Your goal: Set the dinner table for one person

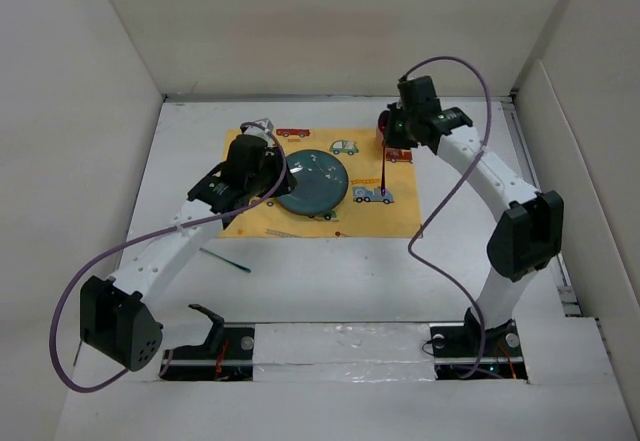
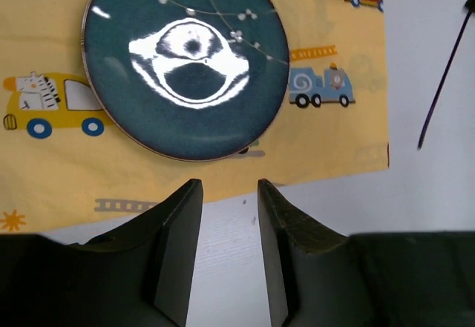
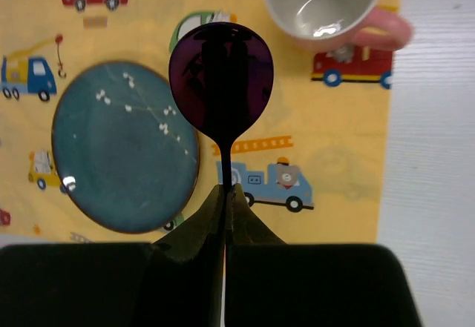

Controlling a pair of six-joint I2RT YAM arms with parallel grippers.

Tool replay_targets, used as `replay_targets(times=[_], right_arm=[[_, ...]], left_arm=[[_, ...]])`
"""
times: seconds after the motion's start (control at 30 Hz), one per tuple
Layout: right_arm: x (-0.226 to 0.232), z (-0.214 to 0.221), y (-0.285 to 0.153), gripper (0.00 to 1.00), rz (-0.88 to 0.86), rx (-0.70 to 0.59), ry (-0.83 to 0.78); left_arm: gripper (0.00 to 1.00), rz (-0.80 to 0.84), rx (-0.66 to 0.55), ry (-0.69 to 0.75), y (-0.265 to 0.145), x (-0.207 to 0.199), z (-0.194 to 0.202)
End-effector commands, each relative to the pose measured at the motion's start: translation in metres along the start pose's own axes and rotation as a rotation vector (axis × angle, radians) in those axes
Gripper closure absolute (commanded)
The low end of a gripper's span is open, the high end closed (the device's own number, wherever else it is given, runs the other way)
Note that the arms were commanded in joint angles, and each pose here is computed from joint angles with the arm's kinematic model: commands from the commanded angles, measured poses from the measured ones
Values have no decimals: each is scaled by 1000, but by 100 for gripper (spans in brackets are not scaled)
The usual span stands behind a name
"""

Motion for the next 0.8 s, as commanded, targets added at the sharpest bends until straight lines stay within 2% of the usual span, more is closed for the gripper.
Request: replay_targets(times=[0.0,0.03,0.07,0.1,0.17,0.37,0.4,0.43,0.47,0.53,0.57,0.63,0.67,0.73,0.77], right_arm=[[16,26,26,100,-61,100,-90],[23,25,29,100,-65,100,-101],[23,33,43,100,-38,130,-108],[22,33,51,100,-12,134,-106],[24,36,71,100,-12,160,-101],[21,44,113,100,9,192,-94],[20,49,123,100,18,206,-93],[20,53,128,100,20,219,-89],[19,58,132,100,20,237,-88],[16,71,142,100,36,277,-76],[15,72,145,100,38,272,-73],[14,80,148,100,38,289,-59],[14,80,149,100,41,285,-52],[8,79,151,99,62,279,-33],[8,80,153,95,63,283,-34]], left_arm=[[67,-95,-123,-148,-9,1,-25],[72,-131,-145,-198,-9,4,-26],[84,-155,-144,-222,-13,7,-25],[90,-168,-151,-243,-14,9,-24],[100,-192,-164,-287,-19,14,-20],[100,-284,-163,-437,-33,49,-4],[100,-325,-167,-490,-34,66,0],[97,-327,-150,-518,-35,73,5],[86,-329,-151,-542,-41,78,7],[77,-380,-129,-601,-44,101,19],[68,-405,-115,-619,-49,109,26],[62,-451,-83,-642,-52,119,37],[53,-480,-52,-644,-54,122,45],[51,-515,-13,-664,-54,126,55],[51,-544,19,-677,-55,128,62]])
Point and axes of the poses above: each gripper's point midway between its finger pads, its own y axis out along the fingers, its own x axis along the line the jaws close on, z = x × y, the point moved 5 cm from there along -y, back along the fingers, and after that the axes turned 5 degrees about -y, right-handed, at the moved point
